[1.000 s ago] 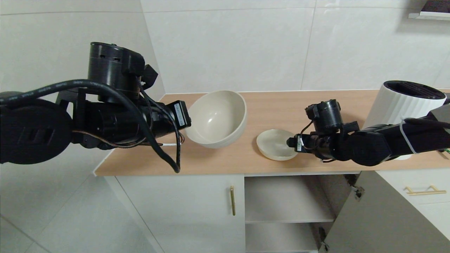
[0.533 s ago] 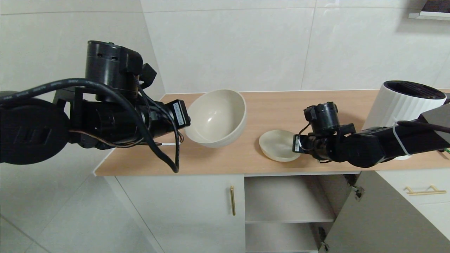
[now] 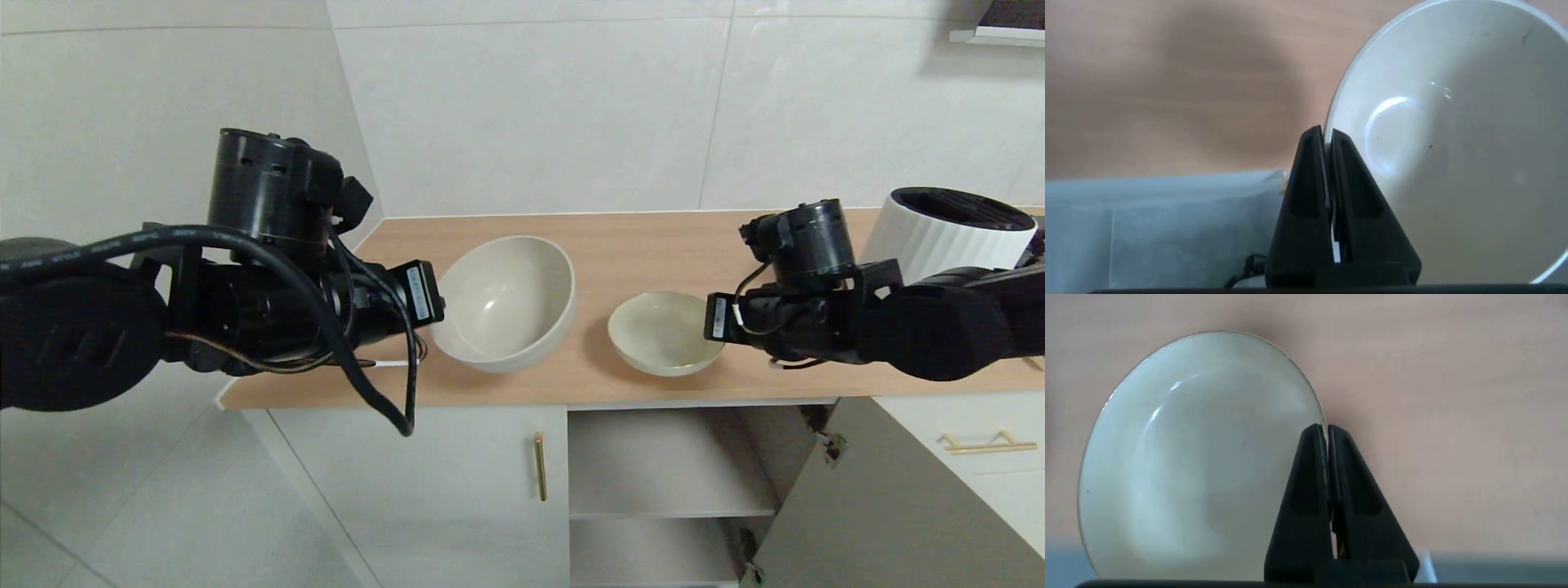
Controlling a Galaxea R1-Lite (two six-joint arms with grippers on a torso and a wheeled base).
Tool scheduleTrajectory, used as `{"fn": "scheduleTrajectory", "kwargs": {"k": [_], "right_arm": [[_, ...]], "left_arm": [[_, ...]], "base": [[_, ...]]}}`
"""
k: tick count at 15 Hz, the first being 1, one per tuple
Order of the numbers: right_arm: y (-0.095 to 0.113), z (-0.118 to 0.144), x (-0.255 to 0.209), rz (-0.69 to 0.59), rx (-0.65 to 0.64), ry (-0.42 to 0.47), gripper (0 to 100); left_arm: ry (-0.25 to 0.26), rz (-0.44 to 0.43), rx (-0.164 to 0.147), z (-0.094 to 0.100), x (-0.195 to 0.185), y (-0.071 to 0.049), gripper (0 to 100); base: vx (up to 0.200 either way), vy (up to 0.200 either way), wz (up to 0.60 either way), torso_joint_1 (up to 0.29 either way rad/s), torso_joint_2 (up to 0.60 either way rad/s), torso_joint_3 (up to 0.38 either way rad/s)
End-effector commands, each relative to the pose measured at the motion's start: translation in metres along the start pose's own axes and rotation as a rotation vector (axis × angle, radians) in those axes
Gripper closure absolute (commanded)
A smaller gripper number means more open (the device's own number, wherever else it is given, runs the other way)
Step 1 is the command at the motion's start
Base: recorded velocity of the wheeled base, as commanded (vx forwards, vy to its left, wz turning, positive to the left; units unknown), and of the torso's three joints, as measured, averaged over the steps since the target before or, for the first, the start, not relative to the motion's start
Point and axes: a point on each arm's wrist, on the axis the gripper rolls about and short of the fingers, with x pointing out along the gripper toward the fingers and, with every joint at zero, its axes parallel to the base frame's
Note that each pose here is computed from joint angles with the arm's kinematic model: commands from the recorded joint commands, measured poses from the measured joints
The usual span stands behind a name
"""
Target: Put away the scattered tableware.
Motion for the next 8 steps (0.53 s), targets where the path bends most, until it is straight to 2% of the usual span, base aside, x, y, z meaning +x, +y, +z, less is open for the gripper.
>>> {"fn": "scheduleTrajectory", "kwargs": {"k": [1, 3, 5, 8], "right_arm": [[-0.013, 0.0, -0.047, 0.074, 0.0, 0.021, 100], [-0.021, -0.015, -0.062, 0.104, -0.008, 0.073, 100], [-0.027, -0.029, -0.07, 0.097, -0.019, 0.107, 100], [-0.032, -0.046, -0.083, 0.11, -0.041, 0.139, 100]], "left_arm": [[0.012, 0.008, 0.001, -0.007, -0.009, 0.006, 100], [0.072, 0.037, 0.014, -0.024, -0.005, 0.014, 100], [0.106, 0.052, 0.02, -0.034, -0.002, 0.017, 100], [0.121, 0.061, 0.022, -0.037, 0.002, 0.019, 100]], "base": [[0.0, 0.0, 0.0, 0.0, 0.0, 0.0], [0.0, 0.0, 0.0, 0.0, 0.0, 0.0], [0.0, 0.0, 0.0, 0.0, 0.0, 0.0], [0.0, 0.0, 0.0, 0.0, 0.0, 0.0]]}}
